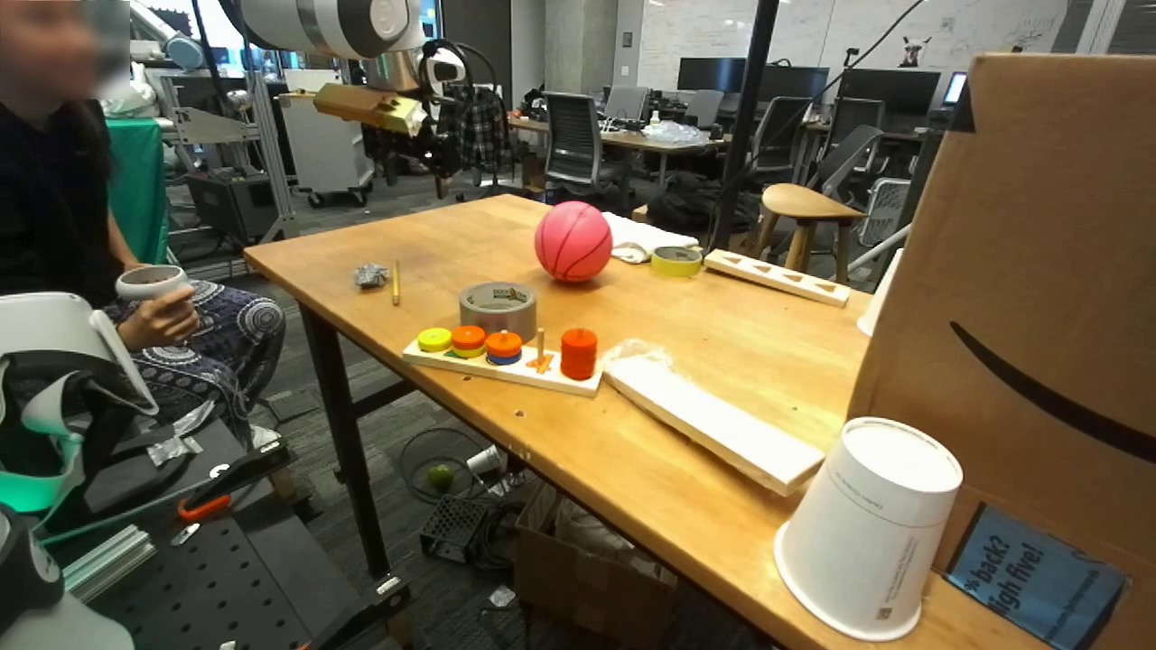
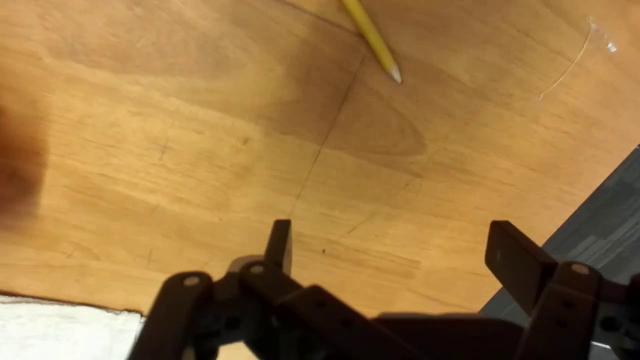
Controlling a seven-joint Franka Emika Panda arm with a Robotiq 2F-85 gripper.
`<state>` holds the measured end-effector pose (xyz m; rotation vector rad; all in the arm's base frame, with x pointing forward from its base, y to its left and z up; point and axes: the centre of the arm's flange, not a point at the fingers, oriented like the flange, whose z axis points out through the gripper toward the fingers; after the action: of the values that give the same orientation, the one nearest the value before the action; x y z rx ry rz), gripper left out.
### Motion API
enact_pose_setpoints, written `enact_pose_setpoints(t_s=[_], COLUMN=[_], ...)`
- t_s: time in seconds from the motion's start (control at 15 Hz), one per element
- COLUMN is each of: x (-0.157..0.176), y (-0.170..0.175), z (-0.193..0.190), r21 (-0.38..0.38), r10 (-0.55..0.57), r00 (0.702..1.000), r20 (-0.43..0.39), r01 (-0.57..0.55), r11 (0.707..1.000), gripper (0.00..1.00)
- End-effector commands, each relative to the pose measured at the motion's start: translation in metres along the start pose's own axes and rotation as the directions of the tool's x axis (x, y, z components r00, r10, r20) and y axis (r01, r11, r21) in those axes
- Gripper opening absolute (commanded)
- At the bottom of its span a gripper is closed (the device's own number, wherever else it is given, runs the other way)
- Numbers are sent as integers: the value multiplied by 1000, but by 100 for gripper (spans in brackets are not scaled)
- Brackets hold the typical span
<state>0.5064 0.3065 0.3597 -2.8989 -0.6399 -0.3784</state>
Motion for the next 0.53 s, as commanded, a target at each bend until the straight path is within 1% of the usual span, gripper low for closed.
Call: enact_pose_setpoints(t_s=[0.0, 0.47], x=[44, 75], y=[17, 56], z=[1, 30], r21=[-13, -26], r10=[-30, -8], r00=[999, 1000], r20=[-15, 6], r01=[29, 8], r11=[999, 1000], gripper=[100, 100])
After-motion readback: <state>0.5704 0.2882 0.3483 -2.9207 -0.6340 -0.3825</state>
